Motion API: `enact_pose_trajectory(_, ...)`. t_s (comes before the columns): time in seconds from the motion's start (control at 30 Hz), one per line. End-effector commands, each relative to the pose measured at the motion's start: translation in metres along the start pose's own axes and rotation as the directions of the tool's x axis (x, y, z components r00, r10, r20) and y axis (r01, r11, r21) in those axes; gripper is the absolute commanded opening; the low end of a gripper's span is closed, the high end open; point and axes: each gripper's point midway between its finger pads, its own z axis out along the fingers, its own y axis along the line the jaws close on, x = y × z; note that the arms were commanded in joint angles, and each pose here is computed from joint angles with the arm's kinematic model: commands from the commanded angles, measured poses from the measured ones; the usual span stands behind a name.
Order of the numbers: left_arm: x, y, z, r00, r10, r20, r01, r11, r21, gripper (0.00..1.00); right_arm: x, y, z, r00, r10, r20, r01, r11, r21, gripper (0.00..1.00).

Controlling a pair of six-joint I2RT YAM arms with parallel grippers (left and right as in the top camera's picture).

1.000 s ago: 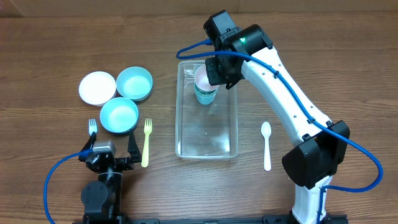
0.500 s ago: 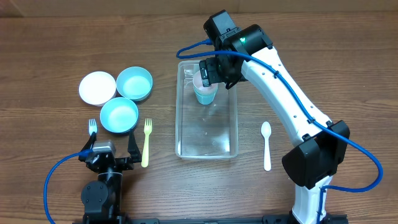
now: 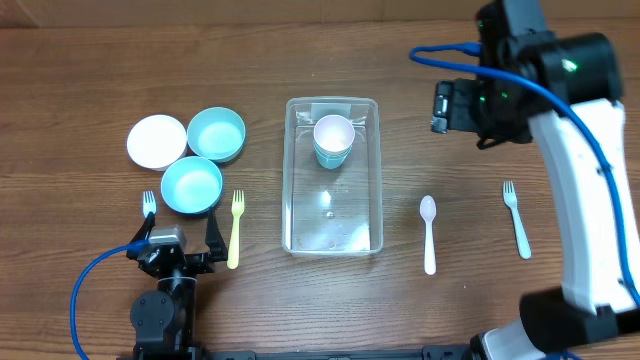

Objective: Pack container
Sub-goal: 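Stack the pink cup onto the teal cup in the container, then lower the right gripper onto the white spoon and grasp it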

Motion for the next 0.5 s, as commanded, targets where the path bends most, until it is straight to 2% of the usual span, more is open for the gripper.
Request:
enact_pose_trajectory(0.0, -0.002, 0.005, 0.000, 1.000, 0.024, 0.012, -0.024, 0.999, -0.021, 1.00, 0.024, -0.008, 0.003, 0.999, -0.001, -0.032, 0.001, 1.000, 0.015, 0.92)
enact_pose_trajectory(0.13, -0.002, 0.005, 0.000, 1.000, 0.024, 0.012, -0.024, 0.999, -0.021, 1.00, 0.056, -0.018, 0.031, 0.995, 0.031, -0.090, -0.028, 0.999, 0.038, 0.93)
enact_pose_trajectory(0.27, -0.002, 0.004, 0.000, 1.000, 0.024, 0.011, -0.024, 1.000, -0.020, 1.00, 0.104, -0.027, 0.086, 0.984, 0.057, -0.170, -0.051, 0.998, 0.039, 0.93)
enact_pose_trajectory(0.47, -0.002, 0.005, 0.000, 1.000, 0.024, 0.012, -0.024, 0.999, -0.021, 1.00, 0.153, -0.042, 0.142, 0.961, 0.086, -0.262, -0.068, 0.995, 0.079, 0.92)
